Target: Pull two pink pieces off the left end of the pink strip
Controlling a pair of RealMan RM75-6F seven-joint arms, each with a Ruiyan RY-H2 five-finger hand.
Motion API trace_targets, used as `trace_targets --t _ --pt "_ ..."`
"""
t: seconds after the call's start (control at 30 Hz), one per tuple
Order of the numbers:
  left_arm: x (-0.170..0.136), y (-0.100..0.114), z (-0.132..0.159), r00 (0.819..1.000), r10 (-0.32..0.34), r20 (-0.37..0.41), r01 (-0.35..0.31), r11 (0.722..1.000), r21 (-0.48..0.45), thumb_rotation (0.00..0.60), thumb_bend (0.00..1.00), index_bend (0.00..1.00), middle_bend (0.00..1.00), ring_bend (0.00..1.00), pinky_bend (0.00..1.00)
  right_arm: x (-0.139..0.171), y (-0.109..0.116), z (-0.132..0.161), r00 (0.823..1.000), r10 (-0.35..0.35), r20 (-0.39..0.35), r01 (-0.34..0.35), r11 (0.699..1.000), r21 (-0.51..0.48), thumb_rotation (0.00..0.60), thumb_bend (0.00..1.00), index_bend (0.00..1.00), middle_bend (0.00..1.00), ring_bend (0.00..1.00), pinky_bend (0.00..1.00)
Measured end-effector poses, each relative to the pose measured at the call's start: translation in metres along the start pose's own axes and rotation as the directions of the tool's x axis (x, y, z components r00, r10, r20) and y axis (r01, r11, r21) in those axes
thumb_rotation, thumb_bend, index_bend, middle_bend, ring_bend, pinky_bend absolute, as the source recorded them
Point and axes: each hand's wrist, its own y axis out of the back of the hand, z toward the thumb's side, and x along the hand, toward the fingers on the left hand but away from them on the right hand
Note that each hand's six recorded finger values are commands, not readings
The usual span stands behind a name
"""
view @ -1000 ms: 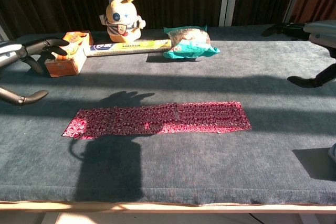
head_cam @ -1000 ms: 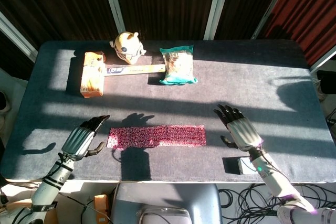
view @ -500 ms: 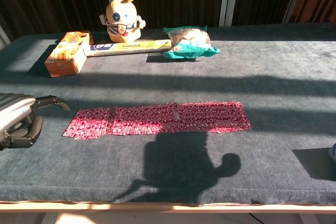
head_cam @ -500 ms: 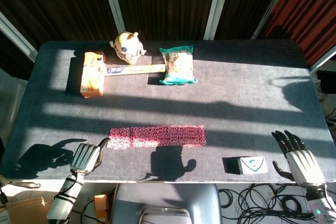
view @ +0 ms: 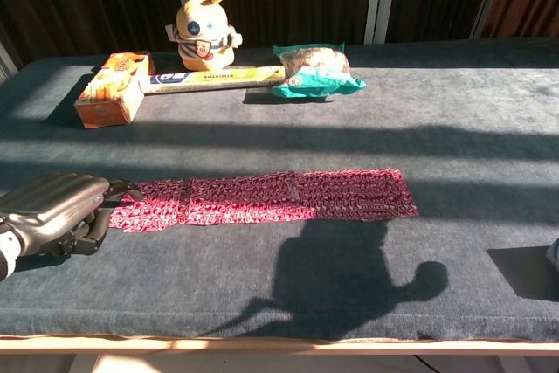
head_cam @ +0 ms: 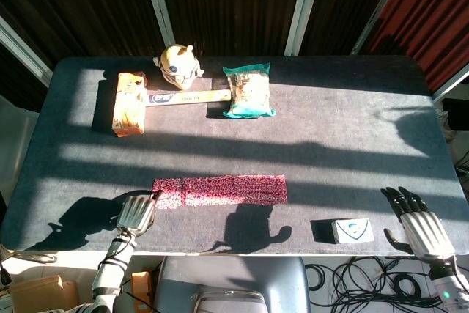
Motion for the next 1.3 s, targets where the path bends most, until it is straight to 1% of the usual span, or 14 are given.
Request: trace_targets --t 0.2,0.37,0.5,0.6,0.67,0.8,1.07,1.23,1.3 --pt "0.001 -0.002 -0.005 1.0 -0.009 -0.012 0.01 1.0 0.022 0.6 0.91 0.25 1.0 1.0 1.0 0.003 -0.001 0.001 1.0 0.0 0.004 0.0 1.0 0.002 0.6 0.32 0.0 0.07 0.0 0.11" --pt "-0.001 -0.005 -0.009 0.999 -0.026 -0.024 0.027 0.997 0.074 0.6 0.93 0.28 1.0 1.0 1.0 0.004 0.001 -0.001 1.0 -0.009 0.014 0.009 1.0 -0.007 0.6 0.32 0.0 0.07 0.0 0.11" --pt "-0.002 -0.007 -0.014 0.998 -0.047 -0.04 0.051 0.994 0.093 0.6 0.94 0.35 1.0 1.0 1.0 0.004 0.001 -0.002 1.0 -0.01 0.019 0.01 1.0 -0.009 0.6 0.32 0.0 0.07 0.0 0.11" --pt "-0.006 -0.006 -0.013 0.998 -0.048 -0.031 0.051 0.994 0.094 0.6 0.95 0.41 1.0 1.0 1.0 0.004 0.0 -0.002 1.0 -0.007 0.019 0.007 1.0 -0.006 0.6 0.32 0.0 0.07 0.0 0.11" --pt "-0.011 -0.005 -0.012 0.999 -0.047 -0.02 0.049 0.994 0.099 0.6 0.99 0.45 1.0 1.0 1.0 0.003 0.0 -0.002 1.0 -0.005 0.02 0.005 1.0 -0.006 0.6 0.32 0.0 0.07 0.0 0.11" --pt "-0.021 -0.005 -0.013 0.998 -0.055 -0.01 0.056 0.989 0.136 0.6 1.0 0.48 1.0 1.0 1.0 0.003 0.0 -0.002 1.0 -0.005 0.02 0.005 1.0 -0.007 0.6 0.32 0.0 0.07 0.0 0.11" --pt "-0.054 -0.01 -0.014 0.989 -0.146 0.009 0.142 0.97 0.195 0.6 1.0 0.5 1.0 1.0 1.0 0.002 -0.002 0.001 1.0 -0.002 0.017 0.002 1.0 0.003 0.6 0.32 0.0 0.07 0.0 0.11" --pt "-0.073 -0.011 -0.014 0.975 -0.221 0.015 0.212 0.952 0.219 0.6 1.0 0.51 1.0 1.0 1.0 0.001 -0.003 0.003 1.0 -0.001 0.015 0.001 1.0 0.005 0.6 0.32 0.0 0.07 0.0 0.11" --pt "-0.078 -0.01 -0.013 0.97 -0.241 0.026 0.23 0.948 0.22 0.6 1.0 0.51 1.0 1.0 1.0 0.001 -0.003 0.003 1.0 -0.002 0.018 0.002 1.0 0.004 0.6 0.32 0.0 0.07 0.0 0.11"
